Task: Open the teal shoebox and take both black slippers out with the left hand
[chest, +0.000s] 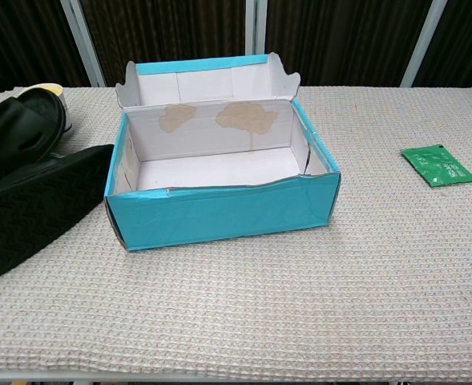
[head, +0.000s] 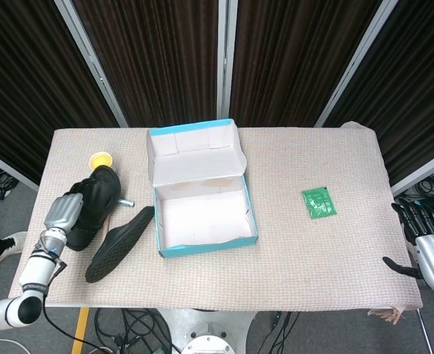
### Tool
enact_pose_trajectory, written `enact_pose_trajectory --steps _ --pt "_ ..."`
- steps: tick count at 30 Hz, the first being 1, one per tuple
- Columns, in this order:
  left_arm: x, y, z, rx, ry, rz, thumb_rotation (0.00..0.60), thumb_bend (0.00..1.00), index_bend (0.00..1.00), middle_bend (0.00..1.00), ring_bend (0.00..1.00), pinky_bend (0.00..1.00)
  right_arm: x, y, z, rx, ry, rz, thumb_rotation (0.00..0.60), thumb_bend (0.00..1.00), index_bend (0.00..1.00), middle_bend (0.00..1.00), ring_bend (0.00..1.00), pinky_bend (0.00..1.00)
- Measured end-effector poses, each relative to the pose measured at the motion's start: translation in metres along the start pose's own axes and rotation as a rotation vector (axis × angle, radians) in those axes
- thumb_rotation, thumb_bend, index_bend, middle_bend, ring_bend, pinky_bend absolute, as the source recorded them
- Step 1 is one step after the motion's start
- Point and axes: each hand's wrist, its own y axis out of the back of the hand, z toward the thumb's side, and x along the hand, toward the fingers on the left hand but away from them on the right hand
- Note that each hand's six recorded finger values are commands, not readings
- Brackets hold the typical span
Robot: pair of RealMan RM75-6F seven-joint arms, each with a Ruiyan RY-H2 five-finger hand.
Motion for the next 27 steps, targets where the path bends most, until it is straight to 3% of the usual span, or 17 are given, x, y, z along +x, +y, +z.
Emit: enact_pose_trajectory --steps 4,7,12,15,17,21,27 --pt "-0.009 0.01 0.002 -0.028 -0.01 0.015 0.6 0.09 0.06 0.0 0.0 0.19 0.001 0.001 -0.001 0.001 -0.003 -0.002 0.6 0.01 0.04 0.02 0.0 0.0" --pt "-0.013 0.024 0.0 -0.044 -0.005 0.087 0.6 0.09 0.06 0.0 0.0 0.19 0.001 0.001 -0.002 0.001 -0.007 -0.002 0.6 0.01 0.04 0.02 0.0 0.0" --pt "-0.028 0.06 -0.017 -0.041 0.034 0.303 0.6 0.09 0.15 0.1 0.04 0.19 0.002 0.0 -0.006 -0.006 -0.022 0.004 0.6 0.03 0.07 0.05 0.0 0.0" --pt "-0.046 0.081 -0.039 0.009 0.075 0.449 0.6 0.09 0.16 0.11 0.05 0.19 0.001 -0.001 -0.009 -0.026 -0.027 0.013 0.6 0.05 0.11 0.06 0.0 0.0" --pt "-0.062 0.086 -0.055 0.052 0.104 0.503 0.6 0.09 0.17 0.11 0.05 0.19 0.0 -0.002 -0.01 -0.052 -0.025 0.018 0.6 0.05 0.11 0.06 0.0 0.0" --pt "-0.099 0.072 -0.085 0.156 0.161 0.492 0.6 0.09 0.17 0.11 0.05 0.18 -0.003 -0.008 -0.012 -0.094 -0.009 0.019 0.6 0.05 0.11 0.06 0.0 0.0" --pt "-0.144 0.049 -0.099 0.26 0.176 0.437 0.6 0.09 0.18 0.11 0.05 0.17 -0.003 -0.025 -0.002 -0.125 0.032 0.016 0.6 0.04 0.11 0.06 0.0 0.0"
